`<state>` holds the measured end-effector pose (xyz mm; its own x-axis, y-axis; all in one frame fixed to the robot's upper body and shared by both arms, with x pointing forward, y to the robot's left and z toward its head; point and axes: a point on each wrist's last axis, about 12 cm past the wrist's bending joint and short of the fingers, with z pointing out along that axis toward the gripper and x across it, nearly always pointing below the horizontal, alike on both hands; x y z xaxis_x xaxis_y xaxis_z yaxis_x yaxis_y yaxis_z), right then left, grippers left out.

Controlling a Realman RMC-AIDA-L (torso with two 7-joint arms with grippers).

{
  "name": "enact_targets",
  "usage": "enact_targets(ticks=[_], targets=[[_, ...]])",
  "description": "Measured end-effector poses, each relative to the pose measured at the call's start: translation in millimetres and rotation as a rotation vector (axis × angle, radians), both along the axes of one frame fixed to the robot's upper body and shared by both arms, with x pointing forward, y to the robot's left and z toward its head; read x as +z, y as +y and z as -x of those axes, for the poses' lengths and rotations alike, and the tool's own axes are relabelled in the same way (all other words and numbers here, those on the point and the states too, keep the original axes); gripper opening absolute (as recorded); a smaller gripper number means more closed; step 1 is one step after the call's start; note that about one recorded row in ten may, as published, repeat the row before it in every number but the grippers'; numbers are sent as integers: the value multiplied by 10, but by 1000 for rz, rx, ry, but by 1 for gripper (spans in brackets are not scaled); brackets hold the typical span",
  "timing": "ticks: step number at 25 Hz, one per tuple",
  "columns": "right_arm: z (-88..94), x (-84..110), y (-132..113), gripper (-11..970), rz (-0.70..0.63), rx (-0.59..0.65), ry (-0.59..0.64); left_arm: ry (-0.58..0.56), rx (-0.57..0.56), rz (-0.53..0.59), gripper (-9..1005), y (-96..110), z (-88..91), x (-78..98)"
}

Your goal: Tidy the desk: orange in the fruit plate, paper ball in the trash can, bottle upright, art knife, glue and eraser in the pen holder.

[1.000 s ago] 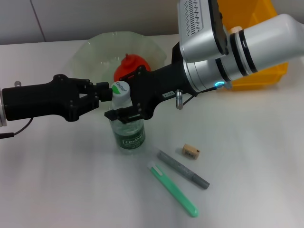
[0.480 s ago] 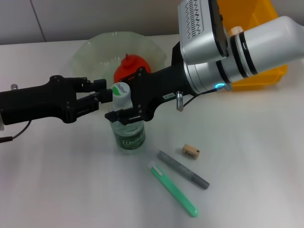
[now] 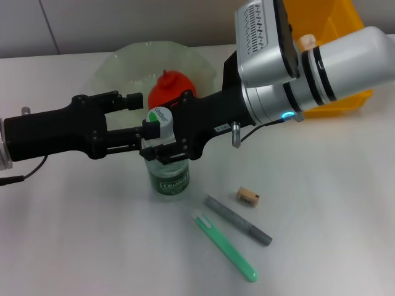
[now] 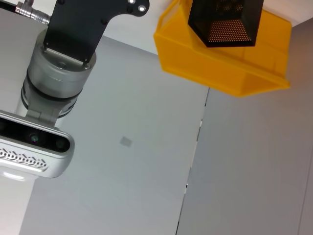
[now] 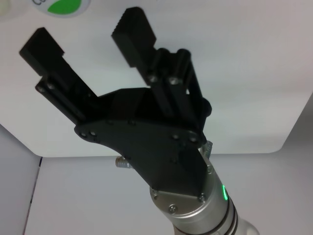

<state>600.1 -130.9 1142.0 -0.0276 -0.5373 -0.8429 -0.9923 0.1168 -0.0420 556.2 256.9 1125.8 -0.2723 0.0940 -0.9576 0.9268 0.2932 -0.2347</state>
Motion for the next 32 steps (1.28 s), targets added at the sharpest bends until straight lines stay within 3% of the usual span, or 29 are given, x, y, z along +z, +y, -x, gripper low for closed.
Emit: enact_targets(ticks=[5,32], targets=[[6,-18,-8,524,1,-1,4,-12,-11,2,835,-56,-11,-21],[33,-29,-24,524,-24,0,0,-19,11,-34,710,-149,-64,-129]])
